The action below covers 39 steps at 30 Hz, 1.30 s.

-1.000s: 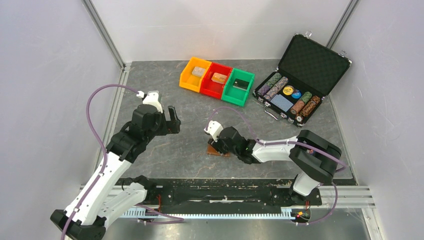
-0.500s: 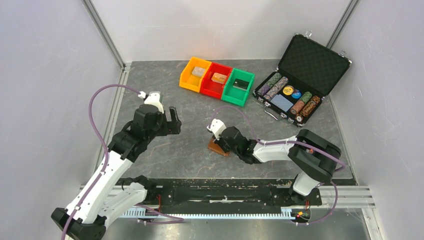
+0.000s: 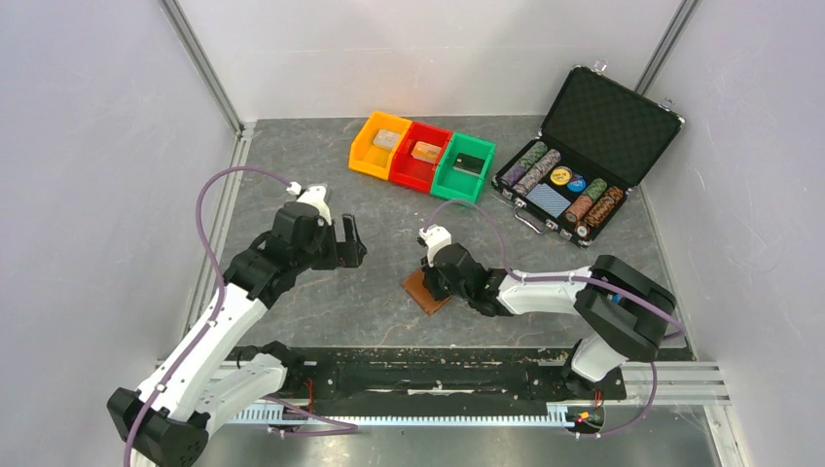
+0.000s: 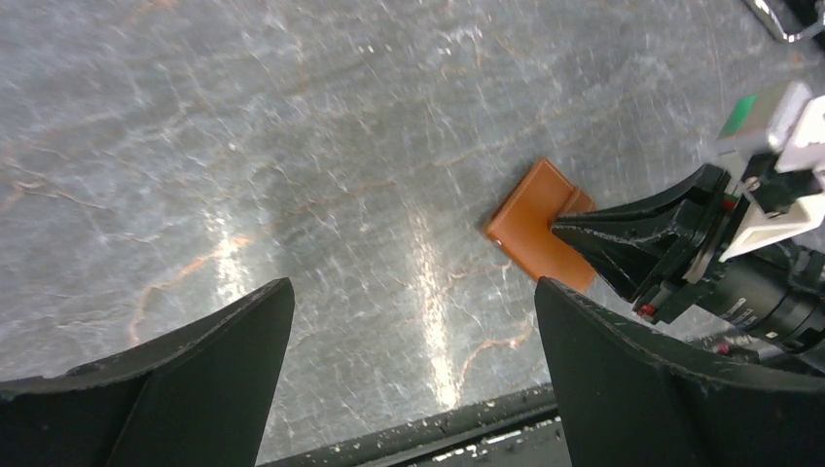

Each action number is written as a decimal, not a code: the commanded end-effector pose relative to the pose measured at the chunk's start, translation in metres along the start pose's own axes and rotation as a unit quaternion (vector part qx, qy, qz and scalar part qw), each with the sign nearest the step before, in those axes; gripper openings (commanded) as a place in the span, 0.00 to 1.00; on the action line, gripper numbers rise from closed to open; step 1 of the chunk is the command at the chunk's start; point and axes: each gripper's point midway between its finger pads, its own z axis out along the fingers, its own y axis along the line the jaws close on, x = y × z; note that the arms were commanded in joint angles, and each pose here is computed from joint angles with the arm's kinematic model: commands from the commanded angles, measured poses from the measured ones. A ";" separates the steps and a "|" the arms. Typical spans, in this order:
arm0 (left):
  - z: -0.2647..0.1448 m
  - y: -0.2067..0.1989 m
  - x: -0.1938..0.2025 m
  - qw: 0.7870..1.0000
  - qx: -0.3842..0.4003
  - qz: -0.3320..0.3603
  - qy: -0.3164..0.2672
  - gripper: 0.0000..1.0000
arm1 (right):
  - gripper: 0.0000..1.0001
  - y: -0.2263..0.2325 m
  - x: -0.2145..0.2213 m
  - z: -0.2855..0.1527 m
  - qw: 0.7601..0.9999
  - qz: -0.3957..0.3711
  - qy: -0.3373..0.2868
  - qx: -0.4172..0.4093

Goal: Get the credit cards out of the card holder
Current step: Open the card holder at the center of the board.

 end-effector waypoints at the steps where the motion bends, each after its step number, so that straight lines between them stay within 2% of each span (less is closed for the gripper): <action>1: 0.011 -0.019 0.014 0.998 0.051 -0.031 0.030 1.00 | 0.14 0.007 -0.013 -0.017 0.999 0.046 -0.003 -0.006; 4: 0.015 -0.021 0.019 0.997 0.058 -0.035 0.037 1.00 | 0.30 -0.004 -0.018 -0.021 0.999 0.023 -0.007 0.023; 9: 0.017 -0.019 0.021 0.997 0.054 -0.034 0.035 1.00 | 0.47 -0.009 -0.010 -0.016 0.999 -0.020 0.016 0.029; 13: 0.018 -0.019 0.022 0.997 0.056 -0.035 0.035 1.00 | 0.54 -0.012 -0.006 -0.010 0.998 -0.052 0.026 0.031; 19: 0.019 -0.021 0.024 0.997 0.061 -0.039 0.037 1.00 | 0.54 -0.019 -0.005 -0.001 0.995 -0.081 0.028 0.049; 21: 0.020 -0.021 0.025 0.997 0.062 -0.041 0.038 1.00 | 0.51 -0.023 0.002 0.001 0.994 -0.086 0.037 0.055; 26: 0.023 -0.023 0.028 0.996 0.066 -0.048 0.043 1.00 | 0.24 -0.029 0.013 -0.001 0.994 -0.075 0.041 0.067; 31: 0.026 -0.022 0.033 0.995 0.065 -0.054 0.051 1.00 | 0.05 -0.031 0.018 -0.003 0.995 -0.066 0.036 0.069; 33: 0.027 -0.022 0.035 0.995 0.066 -0.054 0.053 1.00 | 0.01 -0.030 0.019 -0.003 0.995 -0.063 0.036 0.064; 39: 0.032 -0.026 0.042 0.993 0.077 -0.068 0.062 0.99 | 0.00 -0.017 0.009 -0.010 0.999 -0.033 0.015 0.034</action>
